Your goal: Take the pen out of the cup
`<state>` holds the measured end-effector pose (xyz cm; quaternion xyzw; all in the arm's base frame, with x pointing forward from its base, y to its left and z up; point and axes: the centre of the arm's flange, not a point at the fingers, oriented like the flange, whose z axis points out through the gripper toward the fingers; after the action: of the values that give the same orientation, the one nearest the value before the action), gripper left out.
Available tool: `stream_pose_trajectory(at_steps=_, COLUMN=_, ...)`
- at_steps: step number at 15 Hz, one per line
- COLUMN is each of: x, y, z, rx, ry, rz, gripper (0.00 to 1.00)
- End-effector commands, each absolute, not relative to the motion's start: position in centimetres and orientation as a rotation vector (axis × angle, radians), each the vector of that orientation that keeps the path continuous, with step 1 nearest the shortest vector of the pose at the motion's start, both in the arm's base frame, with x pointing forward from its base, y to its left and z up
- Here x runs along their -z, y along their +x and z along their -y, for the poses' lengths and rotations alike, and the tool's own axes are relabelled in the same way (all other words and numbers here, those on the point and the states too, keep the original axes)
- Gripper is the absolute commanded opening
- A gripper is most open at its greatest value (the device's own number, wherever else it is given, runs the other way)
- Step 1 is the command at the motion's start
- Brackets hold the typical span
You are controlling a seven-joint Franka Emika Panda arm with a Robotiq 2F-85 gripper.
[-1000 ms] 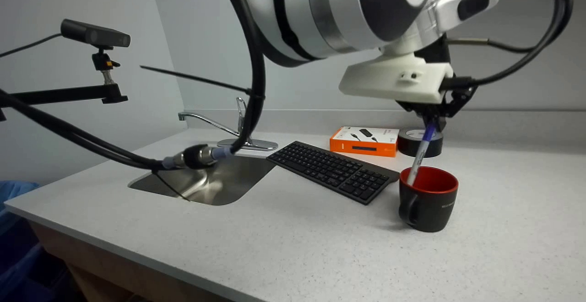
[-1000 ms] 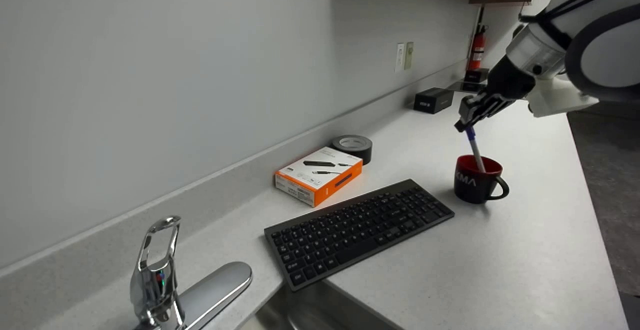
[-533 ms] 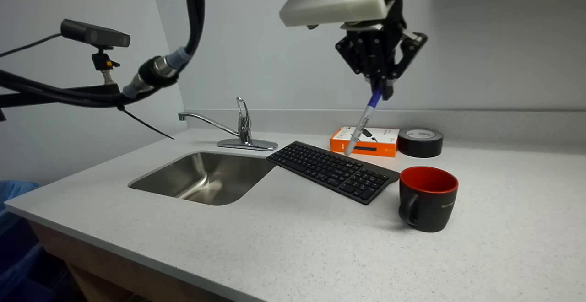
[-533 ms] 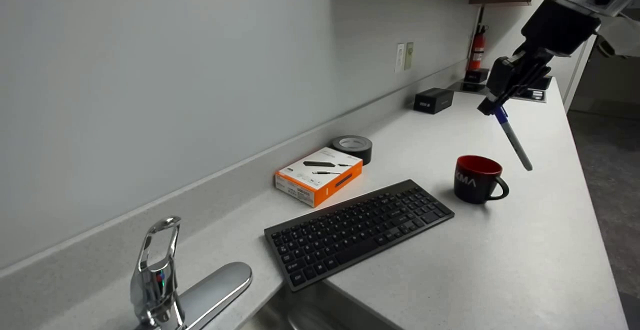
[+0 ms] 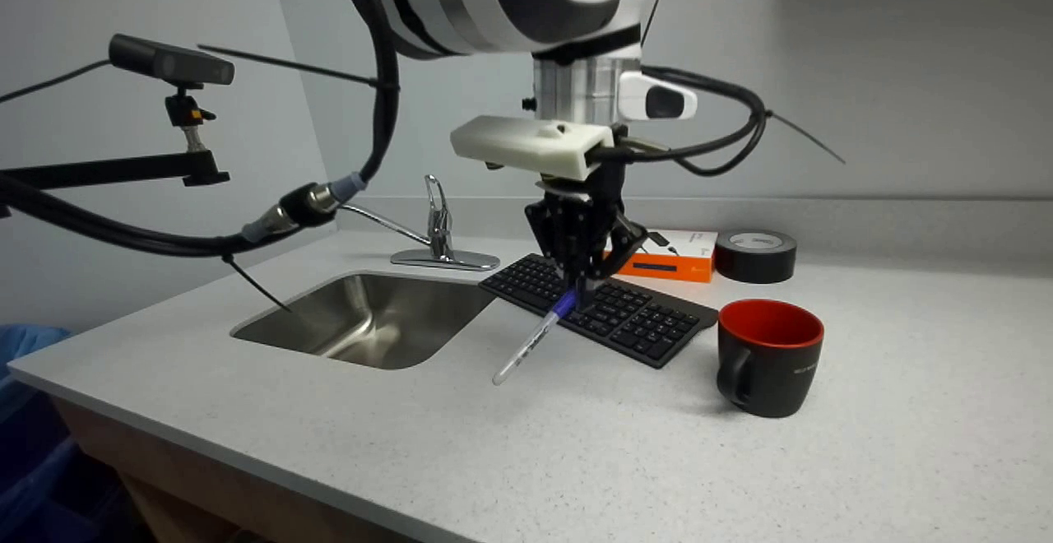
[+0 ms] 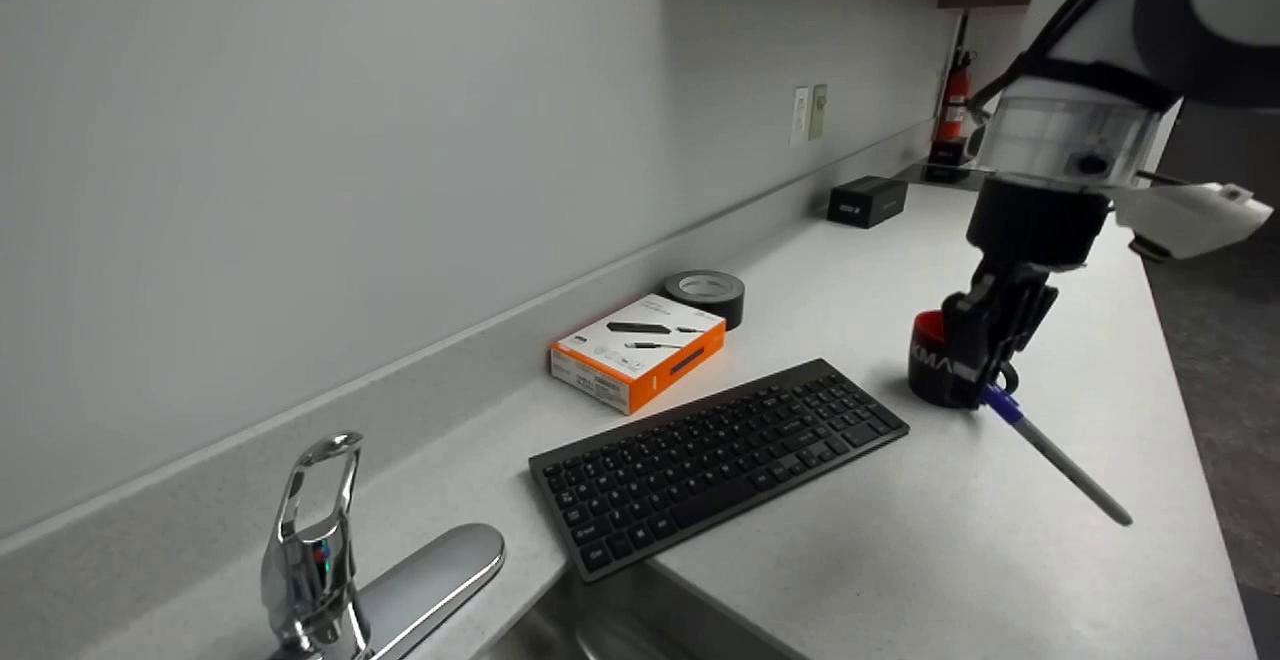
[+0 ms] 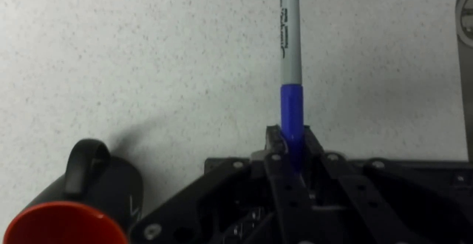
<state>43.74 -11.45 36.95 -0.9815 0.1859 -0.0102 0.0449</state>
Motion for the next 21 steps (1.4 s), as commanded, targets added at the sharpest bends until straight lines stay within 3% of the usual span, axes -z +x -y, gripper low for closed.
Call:
stream_pose_trajectory(at_steps=1, x=-32.7, y=46.7, z=12.3, rx=-0.26, ry=-3.01, rz=-0.552, gripper=0.04)
stream_pose_trajectory(at_steps=10, x=-25.9, y=48.9, z=13.9, rx=-0.416, ry=-3.185, rz=-0.433, gripper=0.04)
stream_pose_trajectory(at_steps=11, x=-26.0, y=48.9, z=13.9, rx=-0.4, ry=-3.203, rz=-0.417, gripper=0.25)
stream_pose_trajectory(at_steps=12, x=-26.2, y=48.9, z=13.8, rx=-0.393, ry=-3.214, rz=-0.394, gripper=0.4)
stream_pose_trajectory(at_steps=20, x=-27.0, y=48.9, z=13.6, rx=-0.372, ry=-3.217, rz=-0.364, gripper=0.98)
stream_pose_trajectory(at_steps=21, x=-27.2, y=48.9, z=13.6, rx=-0.369, ry=-3.215, rz=-0.363, gripper=1.0)
